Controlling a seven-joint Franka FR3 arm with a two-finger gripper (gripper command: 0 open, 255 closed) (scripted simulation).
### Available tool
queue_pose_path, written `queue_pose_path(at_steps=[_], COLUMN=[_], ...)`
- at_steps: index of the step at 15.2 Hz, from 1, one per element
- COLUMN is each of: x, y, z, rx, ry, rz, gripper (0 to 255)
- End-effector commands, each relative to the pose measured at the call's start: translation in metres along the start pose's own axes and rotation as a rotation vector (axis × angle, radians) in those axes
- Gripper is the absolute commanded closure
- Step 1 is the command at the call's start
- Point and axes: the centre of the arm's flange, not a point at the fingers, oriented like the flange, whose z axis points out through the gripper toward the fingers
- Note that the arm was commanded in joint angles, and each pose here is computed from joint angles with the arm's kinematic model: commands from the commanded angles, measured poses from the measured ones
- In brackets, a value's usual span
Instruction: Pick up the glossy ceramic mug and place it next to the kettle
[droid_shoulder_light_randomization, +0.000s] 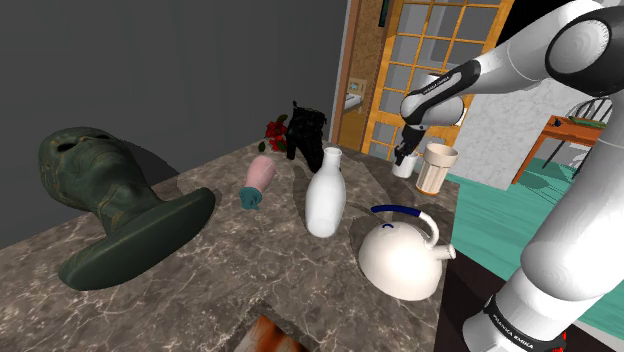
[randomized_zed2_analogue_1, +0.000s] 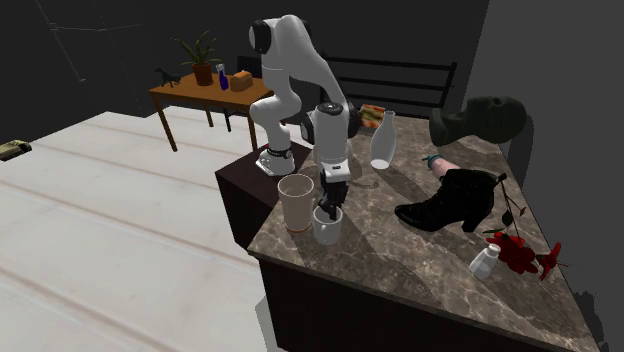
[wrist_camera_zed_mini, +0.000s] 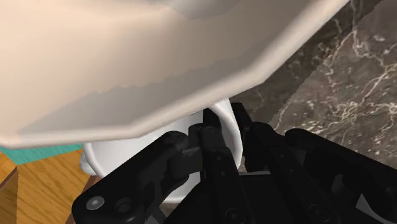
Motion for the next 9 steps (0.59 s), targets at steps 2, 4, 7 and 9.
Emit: queue_pose_path(at_steps=[2, 4, 7, 9], x=[0.003, 0.005, 0.007, 0.009], y=[0.001, 0.002, 0.003, 0.003], z=[-0.015, -0.026, -0.041, -0.052], rx=[0.0, 0.0, 0.0, 0.0], ry=[0.0, 0.0, 0.0, 0.0], rz=[0.0, 0.0, 0.0, 0.0], gripper=[255, 255, 255, 255])
